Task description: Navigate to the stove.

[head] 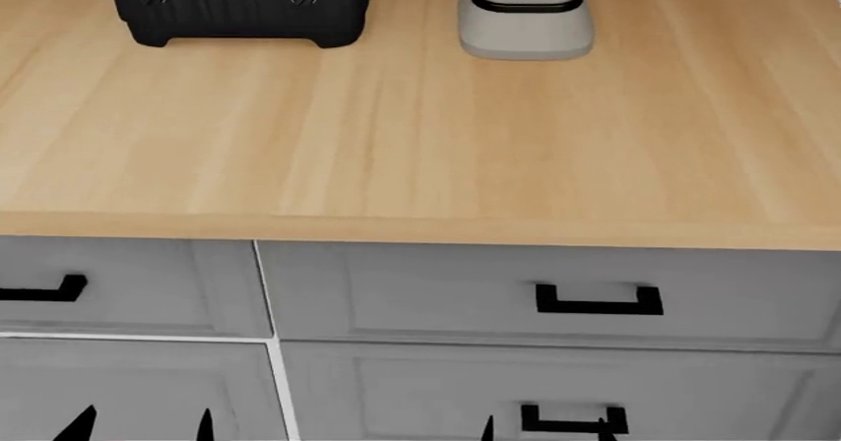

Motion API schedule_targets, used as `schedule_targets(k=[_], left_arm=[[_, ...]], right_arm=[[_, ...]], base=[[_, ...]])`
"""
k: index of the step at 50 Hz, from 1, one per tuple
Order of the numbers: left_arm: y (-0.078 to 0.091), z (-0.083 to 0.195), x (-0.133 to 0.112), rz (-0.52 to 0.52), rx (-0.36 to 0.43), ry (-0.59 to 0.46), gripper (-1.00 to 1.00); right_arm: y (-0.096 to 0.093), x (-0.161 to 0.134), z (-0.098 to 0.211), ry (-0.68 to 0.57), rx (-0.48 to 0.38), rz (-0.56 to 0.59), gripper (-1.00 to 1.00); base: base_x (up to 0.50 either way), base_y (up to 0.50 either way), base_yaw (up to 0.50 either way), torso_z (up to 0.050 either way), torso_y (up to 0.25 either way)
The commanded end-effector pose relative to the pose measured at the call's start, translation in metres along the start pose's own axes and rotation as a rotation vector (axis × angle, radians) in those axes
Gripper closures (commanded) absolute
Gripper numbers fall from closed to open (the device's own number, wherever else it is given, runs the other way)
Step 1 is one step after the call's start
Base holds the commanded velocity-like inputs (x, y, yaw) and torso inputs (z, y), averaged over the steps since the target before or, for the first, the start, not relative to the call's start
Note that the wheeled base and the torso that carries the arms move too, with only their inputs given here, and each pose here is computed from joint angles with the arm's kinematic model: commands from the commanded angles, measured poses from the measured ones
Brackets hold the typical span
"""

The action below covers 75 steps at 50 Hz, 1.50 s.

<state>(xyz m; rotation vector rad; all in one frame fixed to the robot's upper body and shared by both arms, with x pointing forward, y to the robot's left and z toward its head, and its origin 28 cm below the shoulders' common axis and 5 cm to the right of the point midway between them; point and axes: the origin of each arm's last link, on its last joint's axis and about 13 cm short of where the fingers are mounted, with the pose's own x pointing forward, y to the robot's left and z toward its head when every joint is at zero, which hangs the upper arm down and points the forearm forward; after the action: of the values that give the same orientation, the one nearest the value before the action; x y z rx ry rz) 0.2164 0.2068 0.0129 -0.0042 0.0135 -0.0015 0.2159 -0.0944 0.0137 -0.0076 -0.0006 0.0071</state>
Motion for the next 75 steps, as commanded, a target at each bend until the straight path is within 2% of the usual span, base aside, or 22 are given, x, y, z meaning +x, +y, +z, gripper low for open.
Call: schedule_targets(k=[1,75], left_arm=[[0.0018,0.0002,-0.0002,0.002,-0.001,0.002,-1.00],[-0.0011,-0.0009,0.0020,0.004,0.004,0.004,-1.00]], right_arm=[[0.0018,-0.0007,0.0005,-0.005,0.000,0.007,-1.00],[-0.0008,0.0020,-0.0014,0.002,-0.006,-0.006,-1.00]], base=[[0.00,0.50,0.00,0.000,0.000],[0.00,0.50,0.00,0.000,0.000]])
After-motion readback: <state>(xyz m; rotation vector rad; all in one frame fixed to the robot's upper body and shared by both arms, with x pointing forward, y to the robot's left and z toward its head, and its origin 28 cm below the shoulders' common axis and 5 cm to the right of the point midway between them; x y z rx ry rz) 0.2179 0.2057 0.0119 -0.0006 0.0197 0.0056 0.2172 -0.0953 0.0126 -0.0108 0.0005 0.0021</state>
